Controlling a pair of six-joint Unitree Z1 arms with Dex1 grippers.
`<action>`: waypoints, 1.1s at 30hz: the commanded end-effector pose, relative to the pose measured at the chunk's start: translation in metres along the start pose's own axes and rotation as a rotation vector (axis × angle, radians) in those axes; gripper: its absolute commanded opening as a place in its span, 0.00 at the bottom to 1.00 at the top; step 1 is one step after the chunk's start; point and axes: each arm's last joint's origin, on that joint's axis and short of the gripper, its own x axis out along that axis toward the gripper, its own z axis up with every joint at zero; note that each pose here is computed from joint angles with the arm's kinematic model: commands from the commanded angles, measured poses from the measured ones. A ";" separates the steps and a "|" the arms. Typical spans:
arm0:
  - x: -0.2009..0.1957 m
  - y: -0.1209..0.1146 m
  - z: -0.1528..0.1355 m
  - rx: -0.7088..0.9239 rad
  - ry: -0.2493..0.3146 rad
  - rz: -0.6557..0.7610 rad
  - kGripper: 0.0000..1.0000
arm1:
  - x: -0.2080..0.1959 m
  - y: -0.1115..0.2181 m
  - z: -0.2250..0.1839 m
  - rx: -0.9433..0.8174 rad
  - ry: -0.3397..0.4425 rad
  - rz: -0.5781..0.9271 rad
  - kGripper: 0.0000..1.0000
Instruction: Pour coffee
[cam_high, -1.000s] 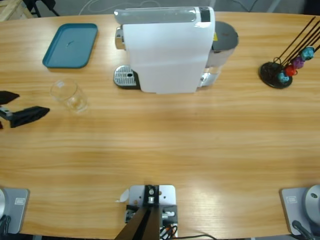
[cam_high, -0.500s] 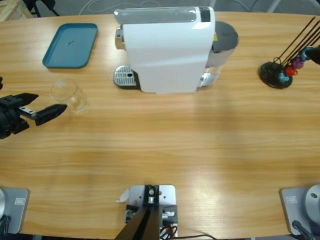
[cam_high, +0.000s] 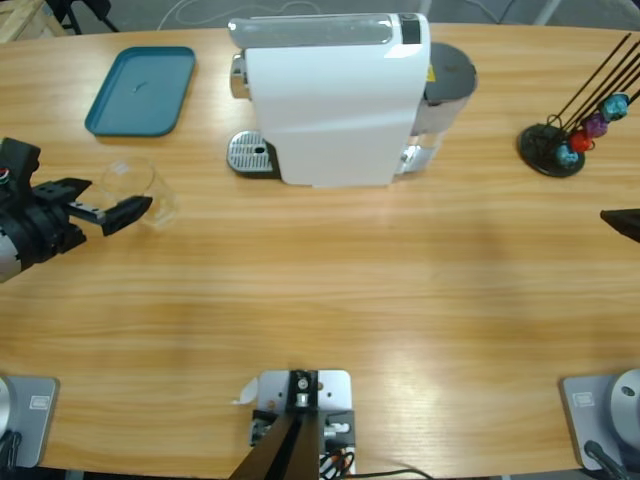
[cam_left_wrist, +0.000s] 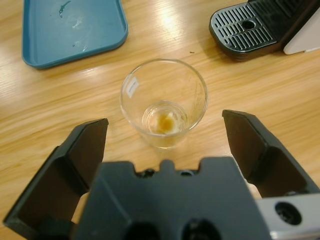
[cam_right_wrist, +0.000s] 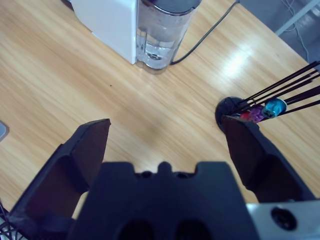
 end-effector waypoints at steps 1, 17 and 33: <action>0.012 -0.001 -0.012 0.009 0.015 0.060 1.00 | 0.007 0.002 -0.009 -0.048 0.046 -0.018 1.00; 0.032 -0.010 -0.013 0.012 0.010 0.096 1.00 | 0.011 0.004 -0.007 -0.057 0.058 -0.040 1.00; 0.039 -0.009 -0.010 0.003 -0.038 0.198 0.26 | 0.011 0.003 -0.008 -0.057 0.053 -0.039 1.00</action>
